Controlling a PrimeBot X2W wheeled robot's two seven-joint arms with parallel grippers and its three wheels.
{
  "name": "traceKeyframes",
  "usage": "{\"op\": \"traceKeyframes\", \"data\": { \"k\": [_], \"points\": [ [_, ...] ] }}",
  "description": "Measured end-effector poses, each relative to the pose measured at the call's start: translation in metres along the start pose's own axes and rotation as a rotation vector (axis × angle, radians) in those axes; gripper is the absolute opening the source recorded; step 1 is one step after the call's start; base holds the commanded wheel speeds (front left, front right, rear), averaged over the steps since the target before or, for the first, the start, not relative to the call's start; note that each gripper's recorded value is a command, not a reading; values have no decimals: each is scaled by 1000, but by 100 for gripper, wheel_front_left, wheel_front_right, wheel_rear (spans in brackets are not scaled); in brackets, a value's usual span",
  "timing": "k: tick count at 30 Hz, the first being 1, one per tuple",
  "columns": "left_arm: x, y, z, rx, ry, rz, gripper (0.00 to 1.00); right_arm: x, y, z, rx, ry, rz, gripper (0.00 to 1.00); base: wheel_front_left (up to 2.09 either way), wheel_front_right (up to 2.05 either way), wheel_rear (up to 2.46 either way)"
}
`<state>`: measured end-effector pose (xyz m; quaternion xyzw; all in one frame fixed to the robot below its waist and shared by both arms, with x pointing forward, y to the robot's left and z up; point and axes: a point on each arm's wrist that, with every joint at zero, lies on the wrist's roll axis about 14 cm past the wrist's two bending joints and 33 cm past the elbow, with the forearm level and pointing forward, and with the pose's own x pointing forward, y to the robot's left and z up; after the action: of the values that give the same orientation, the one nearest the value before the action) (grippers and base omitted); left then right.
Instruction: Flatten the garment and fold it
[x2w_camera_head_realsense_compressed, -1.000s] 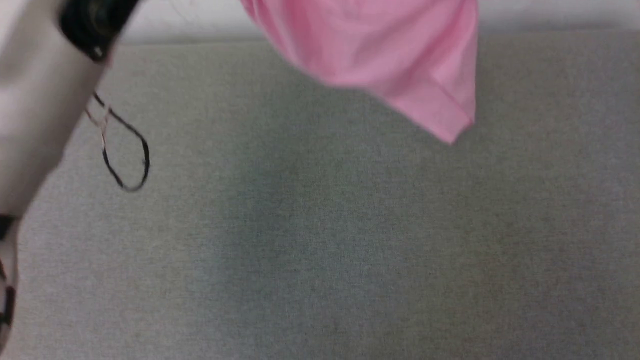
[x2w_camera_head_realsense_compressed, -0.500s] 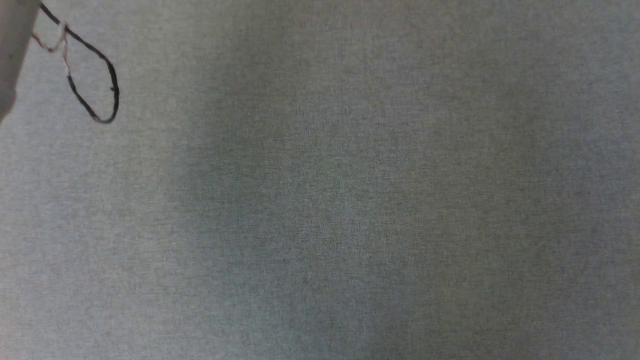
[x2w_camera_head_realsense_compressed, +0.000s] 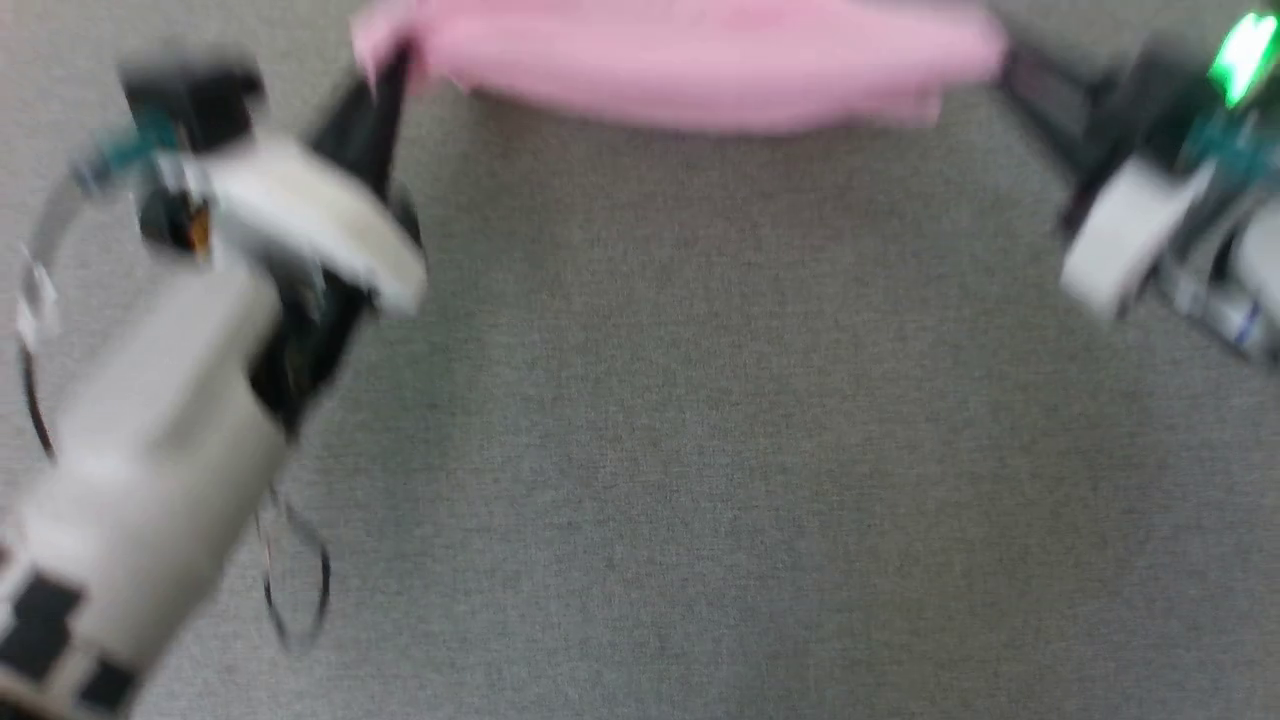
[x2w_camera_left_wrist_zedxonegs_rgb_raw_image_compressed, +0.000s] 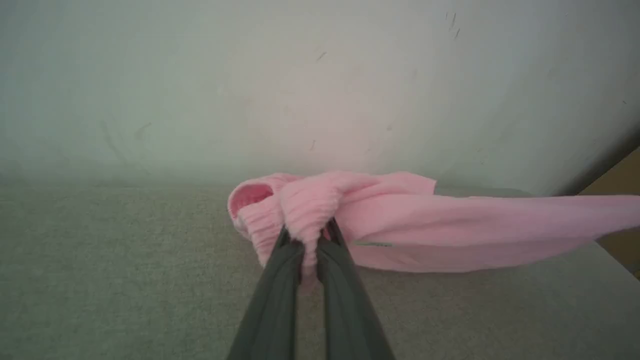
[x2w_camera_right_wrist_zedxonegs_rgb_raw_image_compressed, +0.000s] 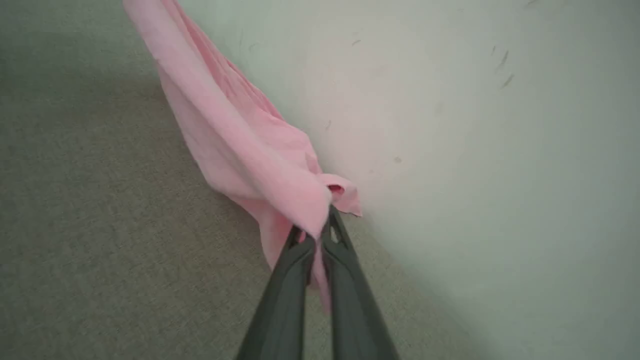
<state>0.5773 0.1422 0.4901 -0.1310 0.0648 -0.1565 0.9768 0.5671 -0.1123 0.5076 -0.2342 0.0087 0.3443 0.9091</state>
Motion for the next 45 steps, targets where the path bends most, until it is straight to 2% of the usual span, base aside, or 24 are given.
{"op": "traceKeyframes", "data": {
  "k": [4, 9, 13, 15, 24, 27, 31, 39, 45],
  "points": [
    [-49, 1, -44, -17, 104, 35, 0, -34, 43, -18, 61, 58, 81, 0, 0, 0, 0],
    [-108, -15, -81, -13, 202, 33, 0, -83, 88, -36, 141, 155, 155, 0, 0, 0, 0],
    [-143, -19, -88, -11, 228, 53, 0, -122, 125, -42, 205, 225, 215, 0, 0, 0, 0],
    [-161, -19, -90, 6, 241, 68, 0, -136, 135, -39, 237, 235, 220, 0, 0, 0, 0],
    [-237, -36, -110, -37, 310, 114, 0, -197, 191, -38, 390, 301, 241, 0, 0, 0, 0],
    [-244, -42, -106, -49, 293, 114, 0, -199, 188, -33, 385, 284, 214, 0, 0, 0, 0],
    [-241, -44, -93, -52, 247, 119, 0, -184, 164, -16, 331, 219, 158, 0, 0, 0, 0],
    [-195, -40, -49, -38, 94, 115, 0, -138, 113, 14, 230, 145, 96, 0, 0, 0, 0],
    [-160, -28, -36, -27, 39, 126, 0, -90, 78, 21, 137, 155, 103, 0, 0, 0, 0]
  ]
}}
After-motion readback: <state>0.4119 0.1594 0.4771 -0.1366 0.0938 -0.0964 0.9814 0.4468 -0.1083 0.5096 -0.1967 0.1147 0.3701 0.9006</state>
